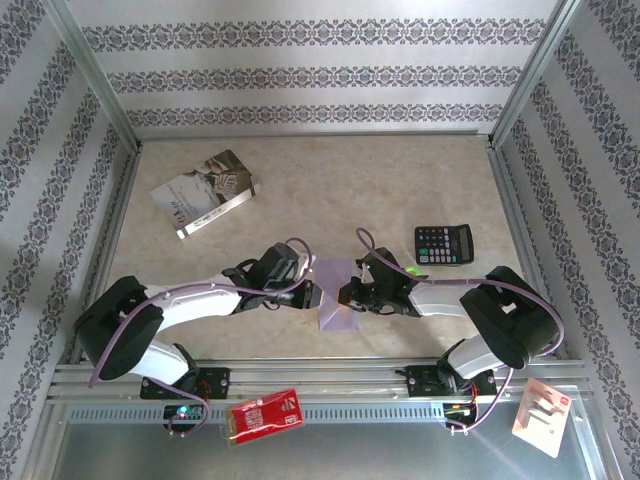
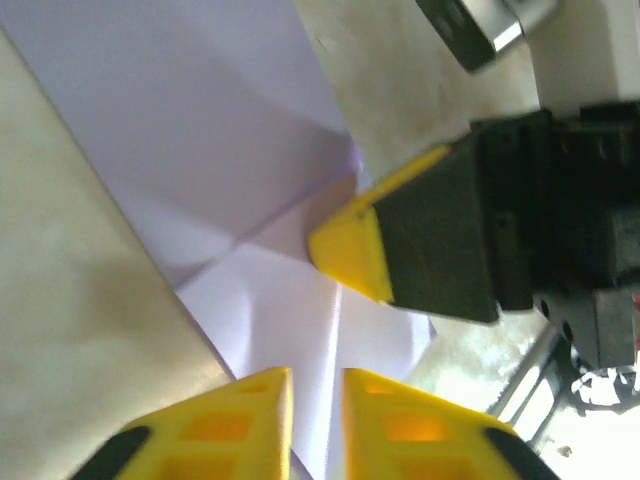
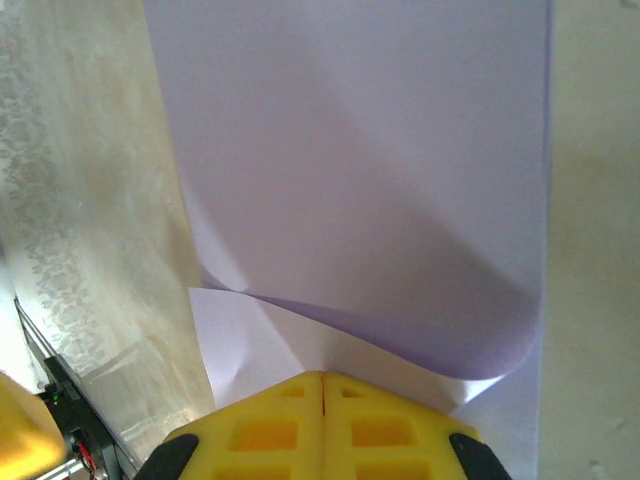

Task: Fold a paper plane with a square sheet of paper (pick it up from the middle)
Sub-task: Fold the triangle a second time at the center of the table.

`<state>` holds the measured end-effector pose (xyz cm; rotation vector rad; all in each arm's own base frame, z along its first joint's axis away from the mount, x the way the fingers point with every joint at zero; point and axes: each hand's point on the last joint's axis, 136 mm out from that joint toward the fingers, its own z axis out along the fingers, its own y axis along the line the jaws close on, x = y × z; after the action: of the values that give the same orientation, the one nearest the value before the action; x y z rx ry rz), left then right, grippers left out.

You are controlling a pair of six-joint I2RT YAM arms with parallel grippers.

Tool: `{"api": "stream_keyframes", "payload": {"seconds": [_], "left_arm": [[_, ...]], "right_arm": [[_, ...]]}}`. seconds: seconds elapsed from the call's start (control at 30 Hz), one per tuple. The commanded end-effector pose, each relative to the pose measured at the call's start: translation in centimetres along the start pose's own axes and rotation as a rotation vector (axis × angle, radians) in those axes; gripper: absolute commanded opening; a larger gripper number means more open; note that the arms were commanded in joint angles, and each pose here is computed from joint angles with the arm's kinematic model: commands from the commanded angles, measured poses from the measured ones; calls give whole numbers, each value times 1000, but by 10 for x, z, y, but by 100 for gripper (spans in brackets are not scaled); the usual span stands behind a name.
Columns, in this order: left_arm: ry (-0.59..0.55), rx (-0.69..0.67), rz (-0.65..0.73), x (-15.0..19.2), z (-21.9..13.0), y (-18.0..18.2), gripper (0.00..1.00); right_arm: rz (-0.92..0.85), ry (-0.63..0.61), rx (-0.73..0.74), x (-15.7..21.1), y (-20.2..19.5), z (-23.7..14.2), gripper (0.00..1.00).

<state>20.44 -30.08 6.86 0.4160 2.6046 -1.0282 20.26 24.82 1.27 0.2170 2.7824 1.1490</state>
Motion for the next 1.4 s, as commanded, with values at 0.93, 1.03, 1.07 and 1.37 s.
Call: {"api": "stream_keyframes", "payload": {"seconds": [0.93,1.03,1.07,1.37], "left_arm": [[318,-50,4,77,37,15,2],[344,-41,1,86,31,14,2],[351,-38,3,88,29,14,1],[385,-28,36,91,15,9,0]], "right_arm": [[43,89,214,26,-61,-1,0],[44,94,220,26,-62,-1,0],[45,96,221,27,-63,-1,0],[41,97,229,27,-65,-3,0]]}}
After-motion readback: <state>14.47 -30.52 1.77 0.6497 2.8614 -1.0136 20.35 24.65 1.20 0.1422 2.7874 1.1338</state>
